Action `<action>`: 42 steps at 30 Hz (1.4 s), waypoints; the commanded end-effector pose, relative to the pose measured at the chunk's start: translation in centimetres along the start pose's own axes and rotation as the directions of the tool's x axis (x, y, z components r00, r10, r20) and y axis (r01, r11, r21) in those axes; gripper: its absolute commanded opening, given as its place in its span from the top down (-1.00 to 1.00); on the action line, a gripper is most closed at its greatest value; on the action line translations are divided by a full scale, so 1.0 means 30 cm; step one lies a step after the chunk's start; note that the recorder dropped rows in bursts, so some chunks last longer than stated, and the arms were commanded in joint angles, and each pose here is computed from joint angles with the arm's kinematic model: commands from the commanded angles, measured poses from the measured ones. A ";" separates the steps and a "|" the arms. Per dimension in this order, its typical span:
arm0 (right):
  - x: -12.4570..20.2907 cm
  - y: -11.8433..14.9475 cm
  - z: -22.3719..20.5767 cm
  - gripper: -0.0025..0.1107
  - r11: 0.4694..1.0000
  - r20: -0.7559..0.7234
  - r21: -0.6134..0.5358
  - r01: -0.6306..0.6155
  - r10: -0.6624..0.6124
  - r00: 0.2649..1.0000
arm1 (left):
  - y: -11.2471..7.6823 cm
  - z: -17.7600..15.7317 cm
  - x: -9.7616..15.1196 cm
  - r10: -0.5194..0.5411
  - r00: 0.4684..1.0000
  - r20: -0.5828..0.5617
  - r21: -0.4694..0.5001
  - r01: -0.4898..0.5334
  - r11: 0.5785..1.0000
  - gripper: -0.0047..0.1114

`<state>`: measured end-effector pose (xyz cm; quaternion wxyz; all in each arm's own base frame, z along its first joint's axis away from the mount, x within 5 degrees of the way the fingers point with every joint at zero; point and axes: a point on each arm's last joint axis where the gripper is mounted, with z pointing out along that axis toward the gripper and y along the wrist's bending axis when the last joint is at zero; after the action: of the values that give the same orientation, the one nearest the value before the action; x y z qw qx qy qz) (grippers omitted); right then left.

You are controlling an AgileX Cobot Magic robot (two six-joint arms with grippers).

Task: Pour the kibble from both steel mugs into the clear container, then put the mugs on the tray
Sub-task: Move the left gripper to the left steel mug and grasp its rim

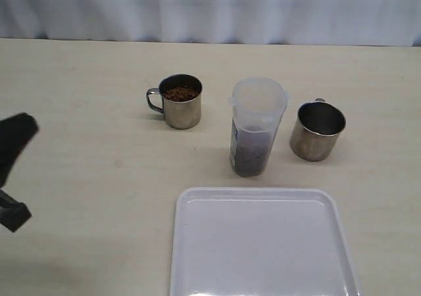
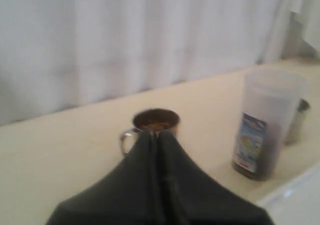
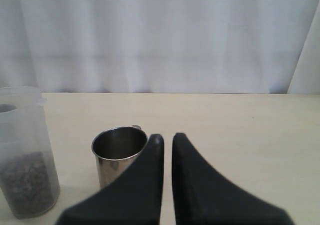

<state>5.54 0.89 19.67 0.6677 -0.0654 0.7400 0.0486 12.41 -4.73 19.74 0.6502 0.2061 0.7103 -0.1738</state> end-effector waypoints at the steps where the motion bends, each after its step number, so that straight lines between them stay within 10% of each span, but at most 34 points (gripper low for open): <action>1: 0.003 0.001 0.000 0.87 1.000 -0.001 -0.003 -0.002 0.002 1.000 | 0.019 0.140 0.021 -0.021 0.996 -0.088 0.229 0.041 0.973 0.92; 12: 0.003 0.001 0.000 0.87 1.000 -0.001 -0.003 -0.002 0.002 1.000 | 0.151 0.496 0.213 0.123 0.967 -0.223 0.458 -0.007 0.889 0.86; 19: 0.003 0.001 0.000 0.87 1.000 -0.001 -0.003 -0.002 0.002 1.000 | 0.160 0.711 0.280 0.243 0.934 -0.261 0.496 -0.086 0.864 0.28; 27: 0.003 0.001 0.000 0.87 1.000 -0.001 -0.003 -0.002 0.002 1.000 | 0.193 0.798 0.334 0.202 0.933 -0.299 0.418 -0.062 0.906 -0.24; 42: 0.003 0.001 0.000 0.87 1.000 -0.001 -0.003 -0.002 0.002 1.000 | 0.196 0.893 0.341 0.226 0.948 -0.224 0.448 -0.106 0.888 -0.25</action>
<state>5.54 0.89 19.67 0.6677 -0.0654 0.7400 0.0486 37.24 -12.38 7.07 0.4884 0.4281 0.7238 -0.2331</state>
